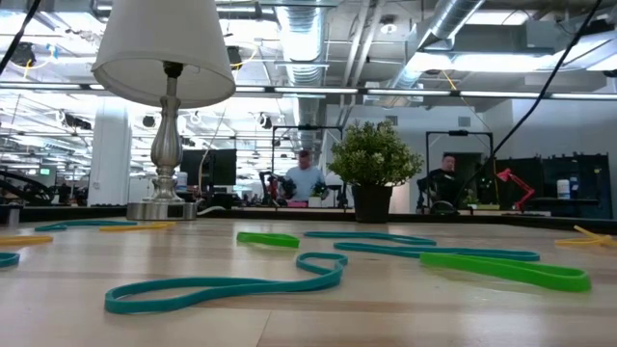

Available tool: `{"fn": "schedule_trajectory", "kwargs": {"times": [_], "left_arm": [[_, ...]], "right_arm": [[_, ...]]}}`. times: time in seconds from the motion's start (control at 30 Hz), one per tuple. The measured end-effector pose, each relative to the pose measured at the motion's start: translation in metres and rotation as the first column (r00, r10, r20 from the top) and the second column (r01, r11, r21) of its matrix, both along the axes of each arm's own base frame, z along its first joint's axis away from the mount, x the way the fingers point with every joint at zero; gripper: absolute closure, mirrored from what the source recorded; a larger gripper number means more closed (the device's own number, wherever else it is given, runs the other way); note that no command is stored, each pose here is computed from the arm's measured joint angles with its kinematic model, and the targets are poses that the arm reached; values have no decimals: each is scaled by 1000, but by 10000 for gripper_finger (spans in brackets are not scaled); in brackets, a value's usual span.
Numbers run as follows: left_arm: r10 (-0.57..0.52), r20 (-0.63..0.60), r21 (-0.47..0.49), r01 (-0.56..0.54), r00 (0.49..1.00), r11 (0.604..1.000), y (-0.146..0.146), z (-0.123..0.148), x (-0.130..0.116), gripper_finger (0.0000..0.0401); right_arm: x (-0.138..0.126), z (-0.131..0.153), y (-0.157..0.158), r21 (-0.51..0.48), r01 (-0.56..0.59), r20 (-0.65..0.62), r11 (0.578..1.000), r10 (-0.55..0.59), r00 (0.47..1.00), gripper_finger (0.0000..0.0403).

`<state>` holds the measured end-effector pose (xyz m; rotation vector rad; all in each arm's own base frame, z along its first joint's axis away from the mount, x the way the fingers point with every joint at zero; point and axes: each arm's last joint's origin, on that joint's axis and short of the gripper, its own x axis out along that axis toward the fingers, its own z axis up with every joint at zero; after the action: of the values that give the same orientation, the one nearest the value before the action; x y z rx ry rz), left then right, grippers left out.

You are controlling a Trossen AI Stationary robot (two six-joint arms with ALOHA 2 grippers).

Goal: Pick and place rubber bands into bin
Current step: Put the yellow rubber band into the yellow basket

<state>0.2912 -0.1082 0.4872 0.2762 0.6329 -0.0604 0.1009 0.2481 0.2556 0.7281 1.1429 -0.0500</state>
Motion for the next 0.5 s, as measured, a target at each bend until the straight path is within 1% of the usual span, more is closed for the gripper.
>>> {"fn": "schedule_trajectory", "kwargs": {"times": [0.1,0.2,0.3,0.4,0.5], "left_arm": [[0,6,-3,0,1000,1000,0,0,0,264],[0,8,-4,0,1000,1000,0,1,0,264],[0,8,-3,0,1000,1000,0,1,0,264],[0,8,-3,0,1000,1000,0,1,0,264],[-1,7,-2,1,1000,1000,0,1,0,264]], "right_arm": [[3,-10,5,-21,26,-27,999,-26,999,403],[7,-18,8,-41,22,-68,999,-25,997,396],[11,-26,11,-58,18,-105,998,-24,994,380],[14,-31,12,-75,23,-115,997,-32,993,358],[16,-34,12,-76,23,-140,997,-33,990,338]]}}
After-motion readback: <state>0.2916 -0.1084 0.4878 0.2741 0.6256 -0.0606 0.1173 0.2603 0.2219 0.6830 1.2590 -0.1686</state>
